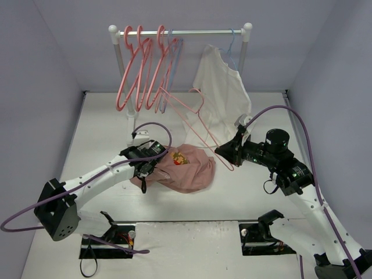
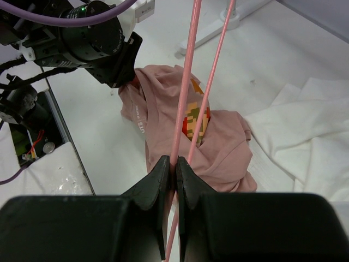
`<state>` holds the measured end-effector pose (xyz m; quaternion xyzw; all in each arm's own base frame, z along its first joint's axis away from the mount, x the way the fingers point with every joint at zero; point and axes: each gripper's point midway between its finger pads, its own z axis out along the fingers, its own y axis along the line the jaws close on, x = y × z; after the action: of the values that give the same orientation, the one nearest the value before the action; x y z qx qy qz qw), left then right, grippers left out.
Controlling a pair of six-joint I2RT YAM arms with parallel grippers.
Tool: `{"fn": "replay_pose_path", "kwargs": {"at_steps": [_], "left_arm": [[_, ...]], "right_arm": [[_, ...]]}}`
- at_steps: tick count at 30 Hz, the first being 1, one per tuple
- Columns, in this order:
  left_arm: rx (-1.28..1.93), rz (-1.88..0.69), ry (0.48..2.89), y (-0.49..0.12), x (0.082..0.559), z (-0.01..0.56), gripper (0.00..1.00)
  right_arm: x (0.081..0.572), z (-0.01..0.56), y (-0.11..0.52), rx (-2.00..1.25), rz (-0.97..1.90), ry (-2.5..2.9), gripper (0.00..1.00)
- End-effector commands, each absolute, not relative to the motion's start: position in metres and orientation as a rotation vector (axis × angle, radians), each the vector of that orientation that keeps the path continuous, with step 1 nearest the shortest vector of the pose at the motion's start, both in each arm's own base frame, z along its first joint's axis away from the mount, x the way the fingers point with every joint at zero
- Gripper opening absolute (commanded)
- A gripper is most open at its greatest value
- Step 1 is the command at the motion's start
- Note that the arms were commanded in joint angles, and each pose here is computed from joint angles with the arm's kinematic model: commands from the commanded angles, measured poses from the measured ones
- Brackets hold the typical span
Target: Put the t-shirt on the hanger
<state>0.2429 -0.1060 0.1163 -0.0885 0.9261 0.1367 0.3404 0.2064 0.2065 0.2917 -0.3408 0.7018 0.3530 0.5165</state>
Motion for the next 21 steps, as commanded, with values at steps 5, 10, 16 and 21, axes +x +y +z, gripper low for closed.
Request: {"fn": "replay_pose_path", "kwargs": {"at_steps": [5,10,16,21], "left_arm": [[-0.258,0.378,2.413,-0.103,0.246,0.105,0.26],[-0.227,0.360,2.398,-0.102,0.248,0.116,0.02],[-0.138,0.252,2.373,-0.090,0.265,0.168,0.00],[0.007,0.214,2.392,-0.075,0.274,0.203,0.00]], "right_arm": [[0.212,0.307,0.212,-0.833,0.858,1.613,0.00],[0.202,0.304,0.219,-0.898,0.921,1.598,0.00],[0.186,0.301,0.224,-0.955,1.001,1.583,0.00],[0.173,0.306,0.227,-1.008,1.047,1.545,0.00]]}}
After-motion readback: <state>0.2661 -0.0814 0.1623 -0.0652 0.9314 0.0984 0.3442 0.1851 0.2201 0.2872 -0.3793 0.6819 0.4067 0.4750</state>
